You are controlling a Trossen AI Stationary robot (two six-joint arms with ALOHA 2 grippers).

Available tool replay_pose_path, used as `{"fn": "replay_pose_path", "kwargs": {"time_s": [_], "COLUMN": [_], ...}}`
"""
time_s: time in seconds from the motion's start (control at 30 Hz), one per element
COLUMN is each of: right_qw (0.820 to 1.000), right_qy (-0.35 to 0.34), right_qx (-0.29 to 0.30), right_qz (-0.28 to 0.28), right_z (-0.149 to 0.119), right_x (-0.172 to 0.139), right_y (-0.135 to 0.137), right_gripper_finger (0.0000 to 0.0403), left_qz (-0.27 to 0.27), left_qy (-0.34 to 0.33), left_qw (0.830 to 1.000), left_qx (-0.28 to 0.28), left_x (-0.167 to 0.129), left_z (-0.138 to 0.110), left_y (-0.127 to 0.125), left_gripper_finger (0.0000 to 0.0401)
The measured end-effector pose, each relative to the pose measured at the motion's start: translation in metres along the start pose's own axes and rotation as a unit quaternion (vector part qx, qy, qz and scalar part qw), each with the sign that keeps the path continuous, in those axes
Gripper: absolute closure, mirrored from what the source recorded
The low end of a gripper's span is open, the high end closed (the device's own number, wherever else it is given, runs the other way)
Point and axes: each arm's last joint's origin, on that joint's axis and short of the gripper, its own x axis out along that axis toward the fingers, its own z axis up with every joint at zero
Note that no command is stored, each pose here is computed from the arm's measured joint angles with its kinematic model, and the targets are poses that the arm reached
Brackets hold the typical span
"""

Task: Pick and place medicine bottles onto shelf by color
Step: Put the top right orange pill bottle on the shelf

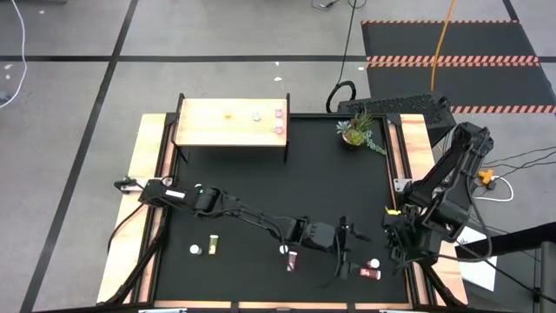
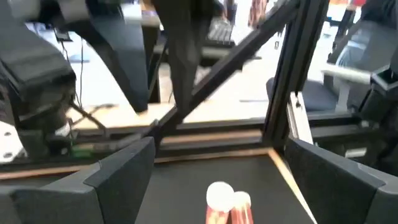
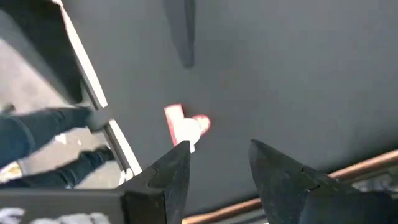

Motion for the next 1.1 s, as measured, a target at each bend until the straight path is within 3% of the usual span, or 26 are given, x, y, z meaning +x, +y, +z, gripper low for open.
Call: {"fn": "replay_pose_path", "kwargs": {"time_s": [0.23, 0.33, 0.47, 0.6, 0.77, 0.97, 1.1], "right_qw": [1.000, 1.000, 0.999, 0.995, 0.996, 0.998, 0.997], "right_qy": [0.006, 0.011, 0.030, 0.081, 0.077, 0.045, 0.015], "right_qx": [0.009, 0.007, -0.014, -0.022, -0.022, -0.028, -0.045], "right_qz": [0.026, 0.026, -0.006, -0.049, -0.039, -0.042, -0.064], "right_z": [-0.009, -0.016, -0.030, -0.039, -0.043, -0.044, -0.044], "right_x": [0.005, 0.011, 0.025, 0.043, 0.059, 0.071, 0.079], "right_y": [0.004, 0.009, 0.017, 0.024, 0.037, 0.043, 0.043], "right_gripper_finger": [0.0245, 0.0245, 0.0245, 0.0245, 0.0243, 0.0208, 0.0179], "left_qz": [-0.002, -0.004, -0.005, -0.031, -0.040, -0.041, -0.037], "left_qy": [0.063, 0.083, 0.106, 0.116, 0.139, 0.145, 0.158], "left_qw": [0.998, 0.996, 0.993, 0.991, 0.988, 0.985, 0.984], "left_qx": [0.029, 0.034, 0.045, 0.060, 0.050, 0.083, 0.079], "left_x": [-0.001, -0.007, -0.016, -0.017, -0.019, -0.029, -0.030], "left_z": [-0.011, 0.000, 0.017, 0.018, 0.015, 0.036, 0.033], "left_y": [-0.001, -0.001, 0.004, 0.010, 0.017, 0.021, 0.027], "left_gripper_finger": [0.0041, 0.0041, 0.0041, 0.0041, 0.0041, 0.0041, 0.0041]}}
